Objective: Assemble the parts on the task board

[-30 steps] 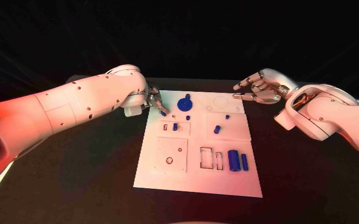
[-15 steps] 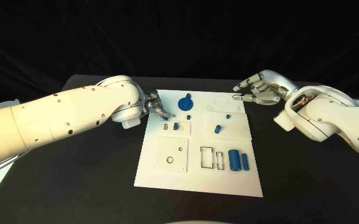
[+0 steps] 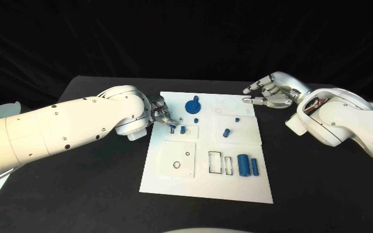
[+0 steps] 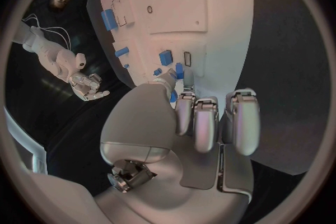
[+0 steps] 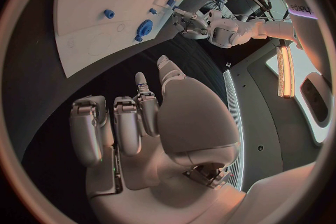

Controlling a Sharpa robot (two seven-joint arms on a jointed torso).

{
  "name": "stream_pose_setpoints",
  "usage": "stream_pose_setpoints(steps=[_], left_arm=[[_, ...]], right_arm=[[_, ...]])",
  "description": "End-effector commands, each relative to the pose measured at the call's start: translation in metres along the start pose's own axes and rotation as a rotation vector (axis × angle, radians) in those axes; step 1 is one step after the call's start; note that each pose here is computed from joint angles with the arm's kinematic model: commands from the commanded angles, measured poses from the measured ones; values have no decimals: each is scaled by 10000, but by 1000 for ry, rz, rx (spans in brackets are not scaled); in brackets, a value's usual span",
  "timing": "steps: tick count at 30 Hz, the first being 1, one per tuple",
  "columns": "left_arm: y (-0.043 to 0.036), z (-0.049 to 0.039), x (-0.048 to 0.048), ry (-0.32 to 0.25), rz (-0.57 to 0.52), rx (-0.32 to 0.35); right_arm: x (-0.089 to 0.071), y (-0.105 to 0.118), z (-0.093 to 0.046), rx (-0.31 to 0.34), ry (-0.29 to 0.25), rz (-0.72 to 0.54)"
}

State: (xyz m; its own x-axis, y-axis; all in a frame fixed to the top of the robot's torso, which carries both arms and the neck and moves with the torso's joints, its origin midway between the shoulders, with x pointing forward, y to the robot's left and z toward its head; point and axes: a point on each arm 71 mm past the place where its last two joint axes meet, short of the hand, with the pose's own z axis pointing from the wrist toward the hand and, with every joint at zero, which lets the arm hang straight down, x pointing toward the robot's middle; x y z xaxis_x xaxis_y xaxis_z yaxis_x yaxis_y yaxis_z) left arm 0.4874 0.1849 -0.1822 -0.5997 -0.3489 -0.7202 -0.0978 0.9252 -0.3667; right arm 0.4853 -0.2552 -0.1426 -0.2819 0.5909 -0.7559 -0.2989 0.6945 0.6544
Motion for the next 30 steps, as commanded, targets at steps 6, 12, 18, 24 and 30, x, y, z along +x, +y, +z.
stream_pose_setpoints(steps=[6,12,18,24,30], left_arm=[[7,-24,56,3,90,-28],[13,-20,63,-1,97,-33],[9,-14,71,-1,111,-41],[12,-9,93,9,125,-50],[17,-6,107,18,137,-55]], right_arm=[[14,6,-2,-9,14,-5],[16,10,-3,-11,15,-4],[13,10,-9,-11,15,-4],[11,9,-14,-12,15,-4],[10,9,-18,-12,15,-4]])
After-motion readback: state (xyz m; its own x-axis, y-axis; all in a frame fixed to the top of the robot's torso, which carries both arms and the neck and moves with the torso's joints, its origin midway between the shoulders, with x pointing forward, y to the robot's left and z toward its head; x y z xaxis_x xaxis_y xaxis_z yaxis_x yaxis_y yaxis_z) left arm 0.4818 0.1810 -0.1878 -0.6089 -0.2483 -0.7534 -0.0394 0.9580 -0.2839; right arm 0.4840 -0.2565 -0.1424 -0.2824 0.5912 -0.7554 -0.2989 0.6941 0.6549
